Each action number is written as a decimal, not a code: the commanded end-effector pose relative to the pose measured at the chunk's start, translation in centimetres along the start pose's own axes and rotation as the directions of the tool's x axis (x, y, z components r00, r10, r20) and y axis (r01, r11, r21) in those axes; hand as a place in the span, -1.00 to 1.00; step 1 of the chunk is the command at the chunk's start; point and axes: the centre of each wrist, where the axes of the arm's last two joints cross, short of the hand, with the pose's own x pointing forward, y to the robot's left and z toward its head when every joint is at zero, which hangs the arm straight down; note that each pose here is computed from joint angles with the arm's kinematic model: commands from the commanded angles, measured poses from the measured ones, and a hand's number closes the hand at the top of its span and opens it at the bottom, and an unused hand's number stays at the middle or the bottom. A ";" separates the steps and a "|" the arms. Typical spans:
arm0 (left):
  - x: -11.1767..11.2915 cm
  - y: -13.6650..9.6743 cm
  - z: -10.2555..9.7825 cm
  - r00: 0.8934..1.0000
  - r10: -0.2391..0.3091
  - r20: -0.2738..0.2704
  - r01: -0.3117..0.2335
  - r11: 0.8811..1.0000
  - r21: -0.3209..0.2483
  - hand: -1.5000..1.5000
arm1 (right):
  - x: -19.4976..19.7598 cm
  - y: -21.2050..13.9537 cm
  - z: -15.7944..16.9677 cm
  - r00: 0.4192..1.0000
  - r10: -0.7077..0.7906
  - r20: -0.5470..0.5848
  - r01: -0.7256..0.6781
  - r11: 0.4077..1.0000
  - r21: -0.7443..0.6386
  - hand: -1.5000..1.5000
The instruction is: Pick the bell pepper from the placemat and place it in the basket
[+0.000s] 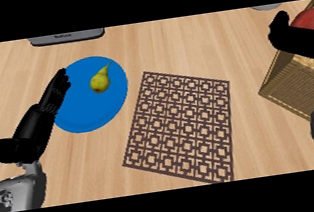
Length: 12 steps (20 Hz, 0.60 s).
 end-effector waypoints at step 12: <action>-0.3 0.1 0.2 1.000 0.004 0.010 -0.004 1.000 0.014 0.00 | -9.8 -1.2 -10.8 0.990 0.010 -0.140 -0.022 0.996 -0.091 1.00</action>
